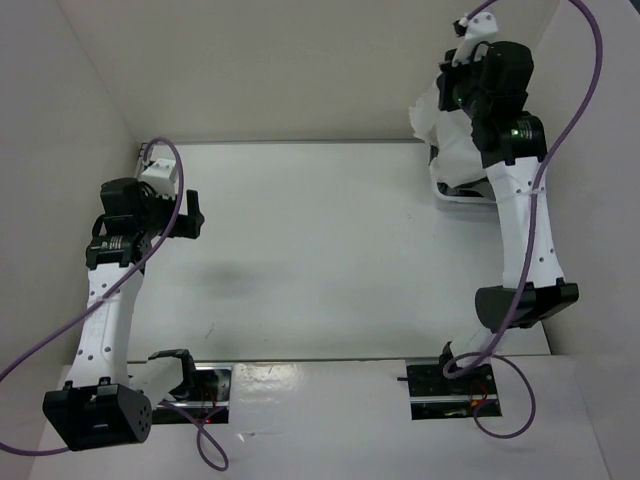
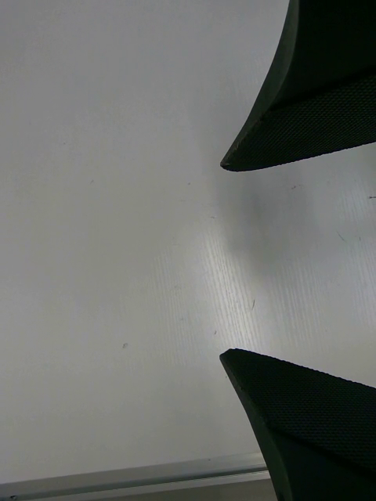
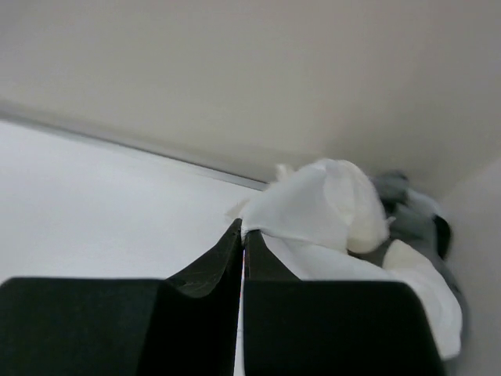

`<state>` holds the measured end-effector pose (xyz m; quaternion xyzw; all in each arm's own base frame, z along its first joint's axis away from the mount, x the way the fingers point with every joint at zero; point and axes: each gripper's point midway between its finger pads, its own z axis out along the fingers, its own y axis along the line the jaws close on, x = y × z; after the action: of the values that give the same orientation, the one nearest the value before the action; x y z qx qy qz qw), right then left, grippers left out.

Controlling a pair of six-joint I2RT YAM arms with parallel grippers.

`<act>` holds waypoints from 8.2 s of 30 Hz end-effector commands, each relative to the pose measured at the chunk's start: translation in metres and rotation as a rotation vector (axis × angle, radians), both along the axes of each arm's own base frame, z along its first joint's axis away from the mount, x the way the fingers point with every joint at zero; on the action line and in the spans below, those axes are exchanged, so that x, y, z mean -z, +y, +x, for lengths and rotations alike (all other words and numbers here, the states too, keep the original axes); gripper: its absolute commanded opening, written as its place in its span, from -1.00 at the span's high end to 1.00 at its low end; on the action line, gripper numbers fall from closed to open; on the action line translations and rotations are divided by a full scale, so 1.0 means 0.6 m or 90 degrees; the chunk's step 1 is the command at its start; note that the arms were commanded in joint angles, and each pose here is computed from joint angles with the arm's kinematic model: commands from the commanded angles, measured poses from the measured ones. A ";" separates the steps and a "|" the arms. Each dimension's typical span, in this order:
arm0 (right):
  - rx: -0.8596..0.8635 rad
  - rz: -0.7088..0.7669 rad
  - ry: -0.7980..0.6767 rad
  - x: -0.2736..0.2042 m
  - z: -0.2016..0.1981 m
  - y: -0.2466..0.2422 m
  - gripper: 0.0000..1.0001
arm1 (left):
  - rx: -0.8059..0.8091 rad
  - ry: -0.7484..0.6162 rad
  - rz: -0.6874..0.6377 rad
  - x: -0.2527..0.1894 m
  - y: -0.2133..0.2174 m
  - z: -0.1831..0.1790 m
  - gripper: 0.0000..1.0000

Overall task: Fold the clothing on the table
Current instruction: Move the skirt to the center of the board, then flatten the skirt out

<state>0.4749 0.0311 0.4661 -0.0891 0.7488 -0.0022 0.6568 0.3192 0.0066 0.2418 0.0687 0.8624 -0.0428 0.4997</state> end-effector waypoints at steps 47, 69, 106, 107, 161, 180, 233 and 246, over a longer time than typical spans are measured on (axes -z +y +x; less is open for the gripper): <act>-0.447 -0.303 0.435 0.583 -0.270 0.275 -0.97 | 0.075 -0.010 -0.008 0.004 -0.026 0.000 -1.00; -0.353 -0.185 0.317 0.423 -0.246 0.211 -0.90 | 0.480 0.173 0.056 0.158 -0.337 0.028 -0.49; -0.217 -0.051 0.197 0.358 -0.315 0.057 -0.97 | 0.723 0.160 0.109 0.292 -0.555 0.132 -0.06; -0.216 -0.052 0.191 0.354 -0.317 0.057 -0.97 | 0.713 0.170 0.107 0.304 -0.555 0.134 -0.02; -0.244 -0.062 0.172 0.345 -0.336 0.065 -0.97 | 0.686 0.226 0.168 0.355 -0.558 0.110 -0.19; -0.232 -0.067 0.161 0.339 -0.334 0.060 -0.97 | 0.603 0.155 0.140 0.241 -0.542 0.161 1.00; -0.371 -0.044 0.394 0.499 -0.154 0.282 -0.95 | 0.467 -0.052 0.035 -0.048 -0.411 0.085 1.00; -0.398 -0.098 0.415 0.561 -0.133 0.352 -0.72 | 0.466 -0.056 0.032 -0.049 -0.404 0.082 1.00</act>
<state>0.3762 0.2222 0.1081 -0.3412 0.8736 0.1713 0.3019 0.3695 -0.2356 0.2435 0.3977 0.7781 -0.1820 0.4508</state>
